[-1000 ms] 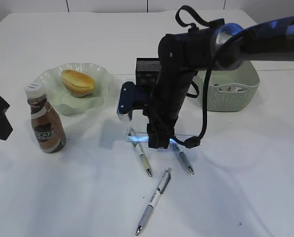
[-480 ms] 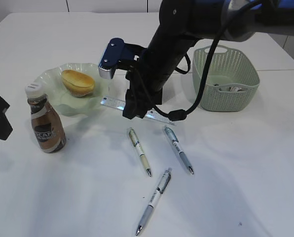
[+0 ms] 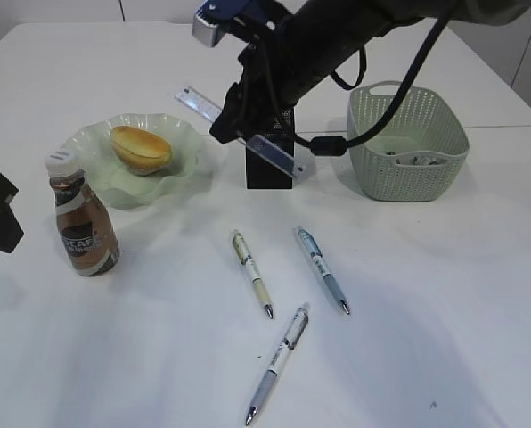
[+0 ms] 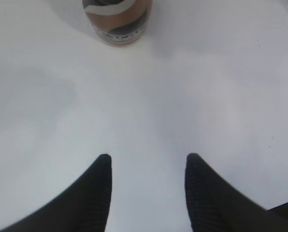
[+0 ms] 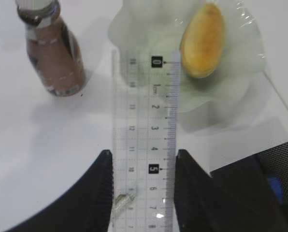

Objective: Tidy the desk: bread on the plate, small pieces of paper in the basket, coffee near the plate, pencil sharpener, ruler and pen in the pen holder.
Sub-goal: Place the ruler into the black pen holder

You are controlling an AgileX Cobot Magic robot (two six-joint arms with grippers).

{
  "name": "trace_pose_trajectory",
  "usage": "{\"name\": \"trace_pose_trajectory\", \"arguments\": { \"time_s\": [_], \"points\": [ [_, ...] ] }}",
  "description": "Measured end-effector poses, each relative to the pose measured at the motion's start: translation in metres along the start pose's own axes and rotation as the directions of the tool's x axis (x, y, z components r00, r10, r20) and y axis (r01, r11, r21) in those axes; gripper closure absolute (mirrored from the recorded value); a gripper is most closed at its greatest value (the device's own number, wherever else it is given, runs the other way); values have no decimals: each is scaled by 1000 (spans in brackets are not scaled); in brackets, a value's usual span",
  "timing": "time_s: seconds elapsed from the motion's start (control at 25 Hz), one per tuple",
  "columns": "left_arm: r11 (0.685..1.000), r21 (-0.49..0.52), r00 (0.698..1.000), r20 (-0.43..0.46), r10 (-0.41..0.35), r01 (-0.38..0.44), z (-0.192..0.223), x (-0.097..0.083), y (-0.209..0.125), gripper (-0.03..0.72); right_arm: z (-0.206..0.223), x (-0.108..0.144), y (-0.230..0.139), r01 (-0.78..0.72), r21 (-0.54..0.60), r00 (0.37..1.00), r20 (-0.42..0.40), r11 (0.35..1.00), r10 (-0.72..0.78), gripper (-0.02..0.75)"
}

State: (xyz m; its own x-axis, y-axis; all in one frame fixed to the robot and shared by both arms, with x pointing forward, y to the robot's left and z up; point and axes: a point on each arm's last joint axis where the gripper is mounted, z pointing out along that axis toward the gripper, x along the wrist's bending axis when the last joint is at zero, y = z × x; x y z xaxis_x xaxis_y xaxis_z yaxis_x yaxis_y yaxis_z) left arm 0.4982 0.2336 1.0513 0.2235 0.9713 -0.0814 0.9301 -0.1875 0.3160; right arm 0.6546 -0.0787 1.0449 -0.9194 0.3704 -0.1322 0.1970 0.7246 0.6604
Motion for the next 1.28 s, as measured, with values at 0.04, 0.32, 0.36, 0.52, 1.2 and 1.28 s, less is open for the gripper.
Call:
{"name": "trace_pose_trajectory", "arguments": {
  "time_s": [0.04, 0.32, 0.36, 0.52, 1.2, 1.28],
  "points": [
    [1000, 0, 1000, 1, -1, 1, 0, 0, 0, 347, -7, -7, 1, -33, -48, 999, 25, 998, 35, 435],
    [1000, 0, 1000, 4, -3, 3, 0, 0, 0, 348, -25, -40, -4, -124, -218, 979, 130, 968, 155, 435],
    [1000, -1, 1000, 4, -3, 3, 0, 0, 0, 348, -28, -45, -4, -130, -247, 974, 149, 960, 171, 435],
    [1000, -7, 1000, 7, -5, 5, 0, -1, 1, 348, -36, -60, 0, -134, -359, 940, 248, 924, 233, 435],
    [1000, -29, 1000, 8, -6, 6, 0, -1, 3, 348, -15, -94, -16, -274, -552, 762, 375, 788, 528, 435],
    [1000, -29, 1000, 8, -6, 6, 0, -1, 3, 348, -3, -97, -23, -282, -545, 758, 378, 790, 532, 435]
  ]
}}
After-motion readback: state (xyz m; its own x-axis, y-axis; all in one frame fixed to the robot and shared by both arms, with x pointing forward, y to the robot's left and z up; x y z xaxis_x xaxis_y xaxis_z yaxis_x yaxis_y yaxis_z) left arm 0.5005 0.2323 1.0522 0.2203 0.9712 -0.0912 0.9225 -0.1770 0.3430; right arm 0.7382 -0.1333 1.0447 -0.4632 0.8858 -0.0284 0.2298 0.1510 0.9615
